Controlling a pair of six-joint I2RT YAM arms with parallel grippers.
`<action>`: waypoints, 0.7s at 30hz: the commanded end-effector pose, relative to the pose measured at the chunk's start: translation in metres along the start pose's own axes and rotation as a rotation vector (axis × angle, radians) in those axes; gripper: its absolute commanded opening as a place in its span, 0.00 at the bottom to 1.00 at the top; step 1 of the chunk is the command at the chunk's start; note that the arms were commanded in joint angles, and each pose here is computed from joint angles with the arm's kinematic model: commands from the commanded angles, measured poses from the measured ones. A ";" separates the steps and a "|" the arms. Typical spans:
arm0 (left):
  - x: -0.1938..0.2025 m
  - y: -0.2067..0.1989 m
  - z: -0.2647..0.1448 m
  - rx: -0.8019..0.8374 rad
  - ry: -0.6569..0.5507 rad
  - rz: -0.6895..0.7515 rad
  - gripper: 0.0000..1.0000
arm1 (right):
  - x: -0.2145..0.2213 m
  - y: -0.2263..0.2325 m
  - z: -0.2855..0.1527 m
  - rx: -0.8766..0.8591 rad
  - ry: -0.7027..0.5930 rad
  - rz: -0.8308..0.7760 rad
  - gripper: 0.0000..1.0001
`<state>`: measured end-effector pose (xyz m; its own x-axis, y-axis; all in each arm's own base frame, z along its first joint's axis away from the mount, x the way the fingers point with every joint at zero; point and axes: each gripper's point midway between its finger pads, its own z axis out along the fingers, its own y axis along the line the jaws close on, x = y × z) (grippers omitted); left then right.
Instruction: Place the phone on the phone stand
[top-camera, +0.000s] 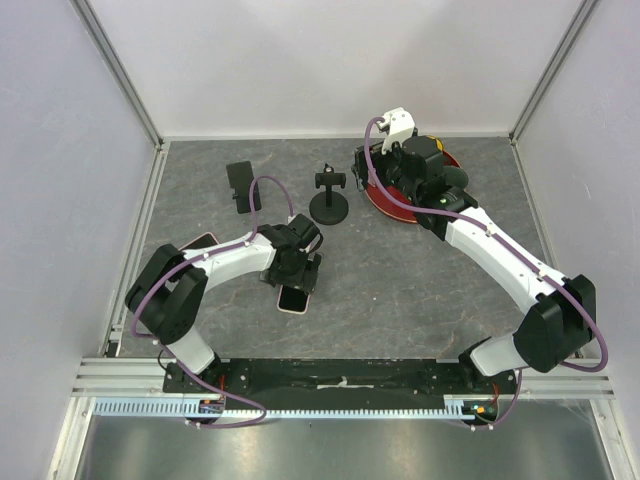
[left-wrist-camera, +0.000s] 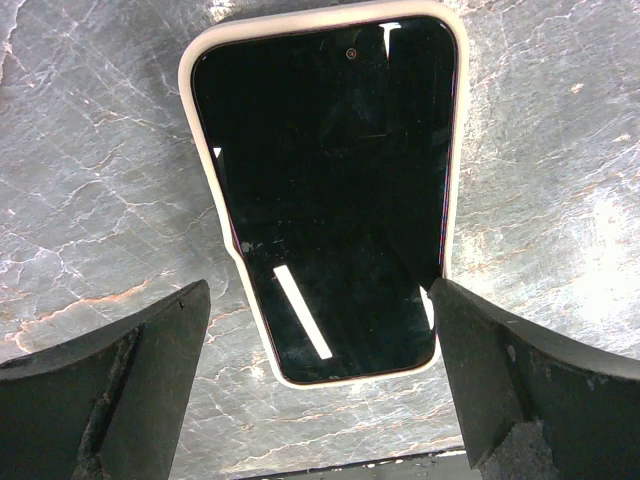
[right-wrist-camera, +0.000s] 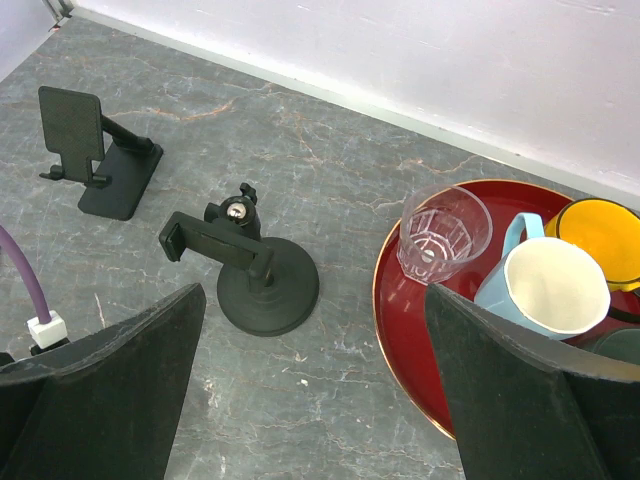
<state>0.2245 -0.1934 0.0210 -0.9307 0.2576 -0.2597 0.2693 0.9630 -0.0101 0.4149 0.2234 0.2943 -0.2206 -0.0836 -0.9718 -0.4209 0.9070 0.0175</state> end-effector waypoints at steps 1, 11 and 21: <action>0.011 0.003 0.016 -0.028 0.008 -0.003 1.00 | -0.011 0.001 -0.003 -0.003 -0.028 0.002 0.98; -0.008 -0.027 -0.014 0.119 -0.103 -0.020 1.00 | -0.011 0.001 -0.004 -0.003 -0.028 -0.005 0.98; -0.014 -0.028 -0.011 0.107 -0.111 -0.023 1.00 | -0.013 0.001 -0.006 -0.008 -0.034 -0.007 0.98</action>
<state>0.2196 -0.2159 0.0321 -0.9065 0.2531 -0.3380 0.3044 0.9464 -0.1078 0.4148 0.2233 0.2940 -0.2211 -0.0852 -0.9715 -0.4211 0.9069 0.0163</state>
